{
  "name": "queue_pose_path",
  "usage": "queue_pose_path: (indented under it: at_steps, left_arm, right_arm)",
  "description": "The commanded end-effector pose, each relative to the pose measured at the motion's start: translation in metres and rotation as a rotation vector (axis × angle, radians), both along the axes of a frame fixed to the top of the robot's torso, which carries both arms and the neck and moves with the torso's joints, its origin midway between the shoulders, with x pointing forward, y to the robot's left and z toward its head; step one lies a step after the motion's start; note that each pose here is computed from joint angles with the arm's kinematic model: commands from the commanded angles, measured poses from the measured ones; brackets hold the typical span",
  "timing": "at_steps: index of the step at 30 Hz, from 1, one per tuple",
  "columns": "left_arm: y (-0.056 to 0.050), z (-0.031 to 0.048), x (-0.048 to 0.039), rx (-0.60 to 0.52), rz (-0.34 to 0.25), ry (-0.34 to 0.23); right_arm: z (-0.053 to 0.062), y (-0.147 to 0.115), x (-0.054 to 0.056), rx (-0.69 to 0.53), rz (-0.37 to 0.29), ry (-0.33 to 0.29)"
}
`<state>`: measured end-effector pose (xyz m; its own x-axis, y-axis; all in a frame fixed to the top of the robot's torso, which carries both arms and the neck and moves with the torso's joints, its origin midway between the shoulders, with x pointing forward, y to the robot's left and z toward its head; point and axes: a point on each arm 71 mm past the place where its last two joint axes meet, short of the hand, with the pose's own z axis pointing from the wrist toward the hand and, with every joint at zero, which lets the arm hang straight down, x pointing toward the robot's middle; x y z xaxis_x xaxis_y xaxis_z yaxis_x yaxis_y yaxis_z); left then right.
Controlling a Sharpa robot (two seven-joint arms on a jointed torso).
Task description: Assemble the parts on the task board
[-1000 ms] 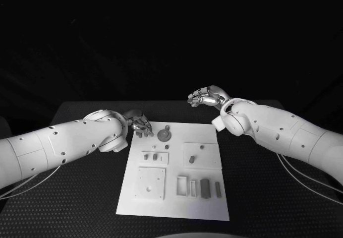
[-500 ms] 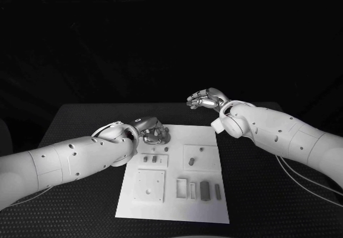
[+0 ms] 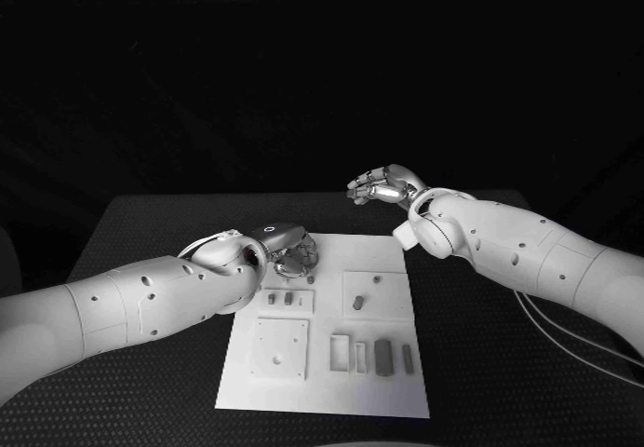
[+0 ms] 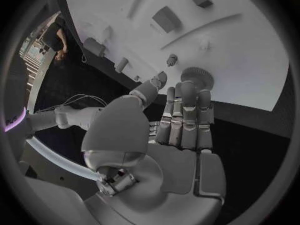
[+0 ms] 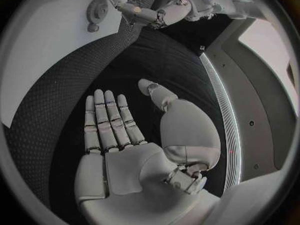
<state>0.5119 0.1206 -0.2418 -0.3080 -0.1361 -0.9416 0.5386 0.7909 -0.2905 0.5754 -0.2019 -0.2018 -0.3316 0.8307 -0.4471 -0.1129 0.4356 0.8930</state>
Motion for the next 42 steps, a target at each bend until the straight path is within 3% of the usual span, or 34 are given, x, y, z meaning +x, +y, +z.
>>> queue_pose_path:
  at_steps: [1,14,23,42]
  left_arm:
    - [-0.004,-0.0044,-0.0021,0.044,-0.030,0.019]
    - [-0.004,-0.0140,-0.0030,0.088,-0.031,0.066]
    - [-0.004,-0.0137,-0.0009,0.076,-0.015,0.045]
    - [-0.004,-0.0210,0.0002,0.089,0.003,0.063]
  right_arm:
    - [0.000,0.002,-0.001,0.003,0.011,-0.003]
    - [0.001,0.001,-0.001,0.002,0.010,-0.003]
    - [0.001,0.000,-0.001,0.002,0.011,-0.003]
    - [0.001,0.001,-0.002,0.003,0.014,-0.003]
